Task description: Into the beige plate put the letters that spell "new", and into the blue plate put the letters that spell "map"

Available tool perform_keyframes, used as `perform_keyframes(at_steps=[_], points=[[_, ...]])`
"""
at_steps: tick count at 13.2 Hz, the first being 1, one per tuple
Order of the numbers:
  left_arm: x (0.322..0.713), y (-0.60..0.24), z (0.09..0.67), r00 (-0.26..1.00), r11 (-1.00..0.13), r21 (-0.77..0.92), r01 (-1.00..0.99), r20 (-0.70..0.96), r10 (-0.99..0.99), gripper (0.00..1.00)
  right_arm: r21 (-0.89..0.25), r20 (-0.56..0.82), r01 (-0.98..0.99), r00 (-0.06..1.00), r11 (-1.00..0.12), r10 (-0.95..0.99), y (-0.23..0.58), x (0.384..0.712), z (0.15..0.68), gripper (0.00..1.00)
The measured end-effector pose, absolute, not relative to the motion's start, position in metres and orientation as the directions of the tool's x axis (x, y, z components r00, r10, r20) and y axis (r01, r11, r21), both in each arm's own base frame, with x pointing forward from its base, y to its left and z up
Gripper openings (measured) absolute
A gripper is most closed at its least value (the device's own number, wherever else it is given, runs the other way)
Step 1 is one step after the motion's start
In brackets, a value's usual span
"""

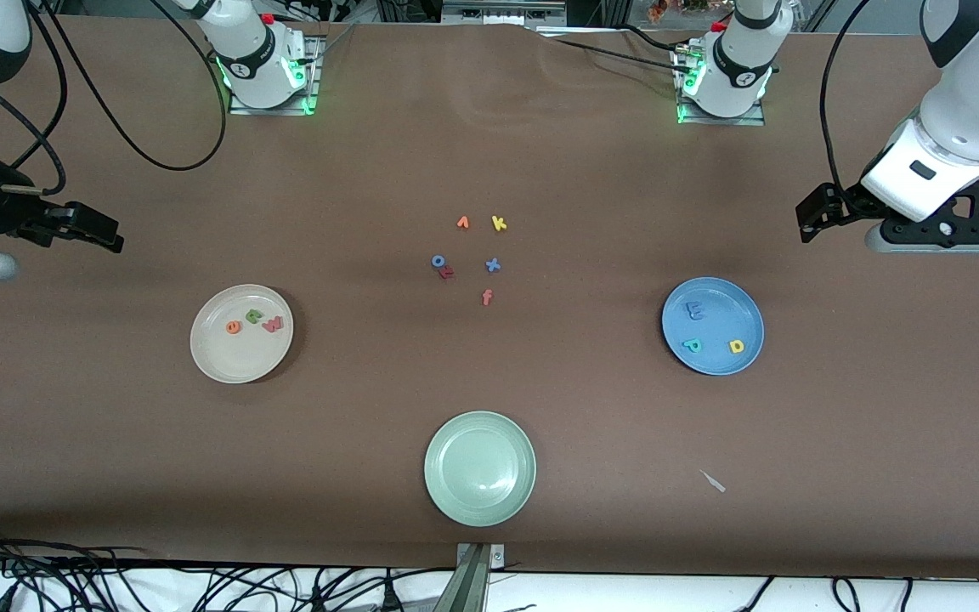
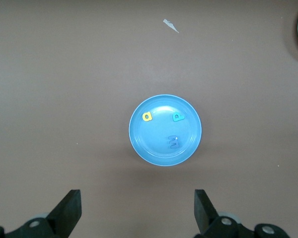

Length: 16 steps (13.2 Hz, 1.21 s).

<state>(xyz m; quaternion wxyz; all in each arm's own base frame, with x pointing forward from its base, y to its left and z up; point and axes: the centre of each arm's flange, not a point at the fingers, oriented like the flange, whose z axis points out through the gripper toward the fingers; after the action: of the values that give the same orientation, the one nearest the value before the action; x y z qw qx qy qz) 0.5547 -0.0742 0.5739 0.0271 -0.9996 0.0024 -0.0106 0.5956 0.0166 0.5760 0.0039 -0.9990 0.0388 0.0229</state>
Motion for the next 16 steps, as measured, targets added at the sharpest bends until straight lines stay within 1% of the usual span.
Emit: perform_keyframes(at_steps=[4,16], points=[[0.5531,-0.0777,0.5879,0.999,-0.999,-0.053,-0.009,0.038,-0.011,1.00,-0.008,-0.029,-0.079,0.997,-0.997,-0.078,0.0160,0.5966,0.5842,1.00],[0.5444,-0.0805,0.5814,0.999,-0.997,-0.063,-0.033,-0.039,-0.031,1.00,-0.007,-0.028,-0.083,0.996,-0.996,-0.083,0.0133,0.5967,0.5844,1.00]])
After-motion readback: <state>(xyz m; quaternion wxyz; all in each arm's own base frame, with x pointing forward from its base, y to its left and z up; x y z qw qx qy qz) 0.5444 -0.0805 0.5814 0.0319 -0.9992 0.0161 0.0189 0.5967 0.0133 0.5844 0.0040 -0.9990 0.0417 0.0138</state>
